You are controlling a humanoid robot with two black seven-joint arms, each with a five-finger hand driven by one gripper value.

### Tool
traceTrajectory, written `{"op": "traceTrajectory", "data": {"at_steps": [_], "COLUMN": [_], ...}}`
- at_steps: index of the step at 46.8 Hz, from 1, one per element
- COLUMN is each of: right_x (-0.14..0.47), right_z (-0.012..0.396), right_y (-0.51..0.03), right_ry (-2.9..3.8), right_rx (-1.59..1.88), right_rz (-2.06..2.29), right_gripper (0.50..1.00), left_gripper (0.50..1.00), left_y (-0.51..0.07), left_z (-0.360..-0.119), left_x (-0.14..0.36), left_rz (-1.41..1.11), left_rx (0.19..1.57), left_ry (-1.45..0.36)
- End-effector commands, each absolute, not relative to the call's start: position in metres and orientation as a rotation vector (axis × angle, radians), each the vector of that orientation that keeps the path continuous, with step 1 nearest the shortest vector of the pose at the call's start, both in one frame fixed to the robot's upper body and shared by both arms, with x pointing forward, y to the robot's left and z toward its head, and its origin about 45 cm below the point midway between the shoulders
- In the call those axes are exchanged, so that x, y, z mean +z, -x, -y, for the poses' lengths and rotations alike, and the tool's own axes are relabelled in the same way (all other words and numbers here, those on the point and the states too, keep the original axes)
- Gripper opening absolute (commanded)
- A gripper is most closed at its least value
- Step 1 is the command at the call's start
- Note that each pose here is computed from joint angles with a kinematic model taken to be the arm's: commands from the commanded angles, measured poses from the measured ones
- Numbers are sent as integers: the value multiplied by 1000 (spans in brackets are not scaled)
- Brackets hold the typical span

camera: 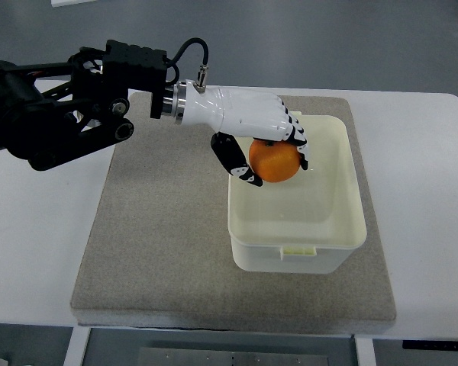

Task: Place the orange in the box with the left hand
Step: 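Lower the orange into the plastic box with the left hand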

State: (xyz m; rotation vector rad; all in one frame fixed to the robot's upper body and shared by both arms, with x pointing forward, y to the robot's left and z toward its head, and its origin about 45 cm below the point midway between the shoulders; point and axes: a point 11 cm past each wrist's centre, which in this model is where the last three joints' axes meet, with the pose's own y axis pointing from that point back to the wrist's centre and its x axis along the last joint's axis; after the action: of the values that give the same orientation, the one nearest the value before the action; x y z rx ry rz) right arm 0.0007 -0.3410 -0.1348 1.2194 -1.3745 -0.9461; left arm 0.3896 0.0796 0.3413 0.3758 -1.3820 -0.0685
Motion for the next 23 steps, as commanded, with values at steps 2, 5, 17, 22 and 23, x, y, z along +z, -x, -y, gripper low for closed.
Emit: {"op": "traceTrajectory", "data": {"at_steps": [2,5,17,22,23], "right_x": [-135,-135,-135,-135,-135], "right_z": [341,341,341,341,341], "right_y": [-1,-2,-2,-2,-1], "right_ry": [-1220,-1221,-1221,-1222,-1219], "right_rx": [-945,-944,-944,-945,-946], "right_rz": [1375,1376,1376,1376,1374], "right_gripper": [932,932,932,930,932], "left_gripper": [500,500,500,500,500], "left_y": [-393,-393,-389,-389,-389], "left_z": [-74,-73,-69,-69,-68], "left_x": [335,330,318,320,320], "left_rz": [1392,1381,1351,1345,1345], "left_rx": [-76,-75,-73,-52,-51], "left_ry": [-388,-388,-372,-354,-352]}}
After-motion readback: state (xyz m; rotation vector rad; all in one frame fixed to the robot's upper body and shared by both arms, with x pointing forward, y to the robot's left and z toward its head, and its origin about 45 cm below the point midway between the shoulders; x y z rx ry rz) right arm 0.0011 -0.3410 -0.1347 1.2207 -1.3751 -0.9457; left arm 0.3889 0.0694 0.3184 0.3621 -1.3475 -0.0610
